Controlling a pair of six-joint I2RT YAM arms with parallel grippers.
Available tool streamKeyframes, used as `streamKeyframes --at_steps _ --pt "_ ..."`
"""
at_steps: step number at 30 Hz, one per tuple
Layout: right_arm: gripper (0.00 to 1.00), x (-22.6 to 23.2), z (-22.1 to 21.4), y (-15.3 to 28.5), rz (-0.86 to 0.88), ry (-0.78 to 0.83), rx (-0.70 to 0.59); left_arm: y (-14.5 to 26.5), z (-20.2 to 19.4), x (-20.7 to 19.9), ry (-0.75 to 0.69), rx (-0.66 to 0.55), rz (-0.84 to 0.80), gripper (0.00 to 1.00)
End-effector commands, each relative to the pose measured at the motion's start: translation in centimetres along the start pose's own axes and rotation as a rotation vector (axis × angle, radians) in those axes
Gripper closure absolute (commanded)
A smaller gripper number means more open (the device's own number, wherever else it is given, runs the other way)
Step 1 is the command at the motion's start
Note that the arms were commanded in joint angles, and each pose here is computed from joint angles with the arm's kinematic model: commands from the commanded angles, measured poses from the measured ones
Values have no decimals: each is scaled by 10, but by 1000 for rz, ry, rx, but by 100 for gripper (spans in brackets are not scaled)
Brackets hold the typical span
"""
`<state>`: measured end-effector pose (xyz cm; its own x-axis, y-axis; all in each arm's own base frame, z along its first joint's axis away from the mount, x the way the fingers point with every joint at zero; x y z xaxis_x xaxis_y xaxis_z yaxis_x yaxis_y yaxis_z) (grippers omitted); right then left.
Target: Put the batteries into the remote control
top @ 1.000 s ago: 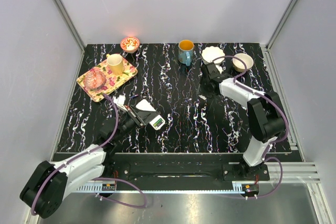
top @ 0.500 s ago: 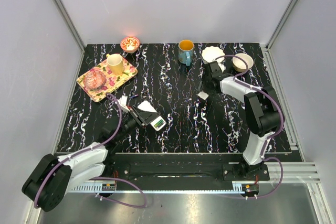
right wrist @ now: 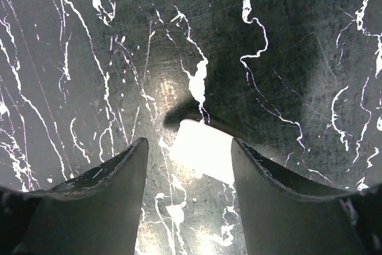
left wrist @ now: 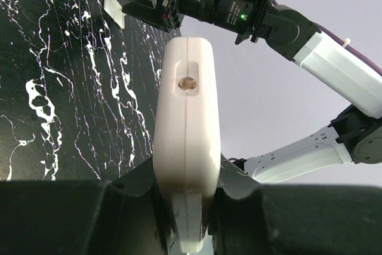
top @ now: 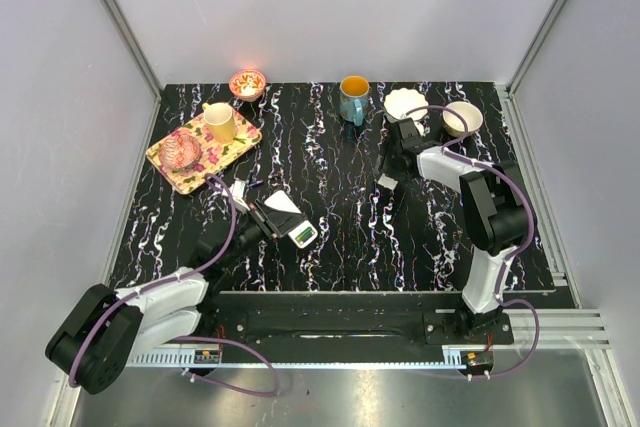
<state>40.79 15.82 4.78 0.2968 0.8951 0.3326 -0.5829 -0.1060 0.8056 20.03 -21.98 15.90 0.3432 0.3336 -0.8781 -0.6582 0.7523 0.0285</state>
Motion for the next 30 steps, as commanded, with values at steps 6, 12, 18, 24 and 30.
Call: streamKeyframes --at_steps 6,12,18,24,30 --pt "33 5 8 -1 52 -7 -27 -7 17 -29 -55 -40 -110 100" --pt "33 -4 -8 -9 31 -10 26 -8 13 -29 -35 -30 -129 100" --pt "34 -11 -22 -19 12 -9 65 -5 11 -26 -20 -29 -129 100" --pt "37 -15 -24 -22 -3 8 74 -5 10 -25 -21 -29 -124 100" --pt "35 -15 -30 -25 -3 70 126 -6 9 -23 -13 -27 -123 100"
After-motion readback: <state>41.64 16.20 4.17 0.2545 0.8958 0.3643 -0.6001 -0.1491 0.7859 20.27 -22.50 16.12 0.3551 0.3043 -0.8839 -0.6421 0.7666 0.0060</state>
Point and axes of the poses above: each gripper's point midway between its finger pads, its own y axis back along the fingers, its own x axis along the line the jaws close on, z = x × y, the point moved 2 cm from there along y, back along the fingers, and after that the axes turned 9 degrees about -y, right-handed, at the moved point
